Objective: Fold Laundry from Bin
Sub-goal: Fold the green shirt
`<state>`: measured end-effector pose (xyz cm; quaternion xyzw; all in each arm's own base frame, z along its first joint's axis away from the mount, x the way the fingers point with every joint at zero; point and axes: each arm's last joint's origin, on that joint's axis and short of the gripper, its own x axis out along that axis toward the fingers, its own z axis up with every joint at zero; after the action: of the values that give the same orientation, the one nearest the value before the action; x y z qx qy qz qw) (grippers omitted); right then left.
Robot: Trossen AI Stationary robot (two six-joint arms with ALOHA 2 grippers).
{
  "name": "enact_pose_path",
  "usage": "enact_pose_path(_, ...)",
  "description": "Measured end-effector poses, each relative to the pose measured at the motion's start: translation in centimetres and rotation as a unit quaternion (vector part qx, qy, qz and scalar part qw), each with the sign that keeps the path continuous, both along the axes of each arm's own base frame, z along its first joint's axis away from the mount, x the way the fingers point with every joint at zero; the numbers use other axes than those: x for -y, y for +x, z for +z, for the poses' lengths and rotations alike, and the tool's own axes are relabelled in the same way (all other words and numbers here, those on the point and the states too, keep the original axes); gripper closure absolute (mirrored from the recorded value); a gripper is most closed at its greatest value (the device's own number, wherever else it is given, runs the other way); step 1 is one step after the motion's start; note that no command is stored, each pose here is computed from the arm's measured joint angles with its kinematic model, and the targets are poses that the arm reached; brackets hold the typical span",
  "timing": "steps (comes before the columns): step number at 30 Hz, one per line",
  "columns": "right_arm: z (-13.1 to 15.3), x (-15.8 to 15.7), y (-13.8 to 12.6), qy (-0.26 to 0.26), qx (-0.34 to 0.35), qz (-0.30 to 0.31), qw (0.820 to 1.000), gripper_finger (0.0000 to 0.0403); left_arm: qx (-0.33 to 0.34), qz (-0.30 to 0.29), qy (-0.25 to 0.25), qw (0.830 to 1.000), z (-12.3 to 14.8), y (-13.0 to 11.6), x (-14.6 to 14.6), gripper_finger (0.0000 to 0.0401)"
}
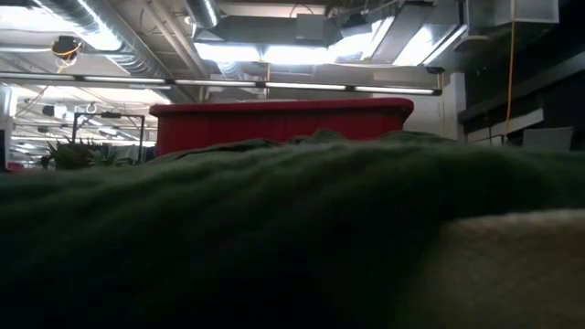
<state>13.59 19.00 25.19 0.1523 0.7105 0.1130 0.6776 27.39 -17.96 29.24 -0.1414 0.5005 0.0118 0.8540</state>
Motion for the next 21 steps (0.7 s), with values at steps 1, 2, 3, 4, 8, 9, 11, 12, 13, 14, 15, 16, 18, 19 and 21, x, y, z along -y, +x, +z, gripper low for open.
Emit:
enact_pose_path(1, 0.4, 0.5, 0.1, -0.001, 0.017, -0.011, 1.0, 0.0258, 0.005, 0.006, 0.003, 1.0, 0.6, -0.3, -0.5, 0.0335)
enact_pose_path(2, 0.7, 0.9, 0.2, -0.006, 0.034, -0.021, 0.999, 0.0258, 0.011, 0.014, 0.009, 1.0, 1.2, -0.7, -1.1, 0.0336)
enact_pose_path(3, 1.0, 1.4, 0.4, -0.012, 0.052, -0.034, 0.998, 0.0258, 0.014, 0.022, 0.016, 1.0, 1.7, -1.1, -1.6, 0.0337)
enact_pose_path(4, 1.2, 1.8, 0.6, -0.02, 0.068, -0.047, 0.996, 0.0258, 0.014, 0.029, 0.026, 0.999, 2.1, -1.6, -2.2, 0.0337)
enact_pose_path(8, 1.9, 3.4, 1.6, -0.042, 0.118, -0.088, 0.988, 0.0258, 0.016, 0.071, 0.071, 0.995, 3.5, -3.0, -4.6, 0.0337)
enact_pose_path(9, 1.9, 3.8, 1.9, -0.05, 0.128, -0.096, 0.986, 0.0258, 0.018, 0.084, 0.086, 0.993, 3.8, -3.2, -5.3, 0.0337)
enact_pose_path(11, 2.0, 4.4, 2.5, -0.071, 0.15, -0.113, 0.98, 0.0258, 0.029, 0.106, 0.116, 0.987, 4.2, -3.4, -6.3, 0.0337)
enact_pose_path(12, 1.9, 4.7, 2.9, -0.084, 0.162, -0.126, 0.975, 0.0258, 0.035, 0.118, 0.132, 0.984, 4.3, -3.5, -6.7, 0.0337)
enact_pose_path(13, 1.9, 5.1, 3.3, -0.095, 0.173, -0.14, 0.97, 0.0258, 0.041, 0.129, 0.149, 0.98, 4.4, -3.4, -7.1, 0.0337)
enact_pose_path(14, 1.9, 5.4, 3.7, -0.106, 0.183, -0.154, 0.965, 0.0258, 0.048, 0.137, 0.165, 0.976, 4.5, -3.3, -7.4, 0.0337)
enact_pose_path(15, 2.0, 5.8, 4.0, -0.115, 0.193, -0.168, 0.96, 0.0258, 0.052, 0.145, 0.176, 0.972, 4.5, -3.2, -7.7, 0.0337)
enact_pose_path(16, 2.0, 6.1, 4.3, -0.124, 0.203, -0.179, 0.955, 0.0258, 0.054, 0.15, 0.187, 0.969, 4.5, -3.1, -8.0, 0.0337)
enact_pose_path(18, 2.1, 6.8, 4.9, -0.137, 0.216, -0.204, 0.945, 0.0258, 0.049, 0.151, 0.2, 0.967, 4.4, -2.7, -8.6, 0.0337)
enact_pose_path(19, 2.1, 7.1, 5.2, -0.142, 0.224, -0.213, 0.94, 0.0258, 0.045, 0.15, 0.203, 0.967, 4.3, -2.6, -8.9, 0.0337)
enact_pose_path(21, 2.2, 7.6, 5.8, -0.142, 0.236, -0.214, 0.937, 0.0258, 0.036, 0.157, 0.201, 0.966, 4.2, -2.4, -9.4, 0.0334)
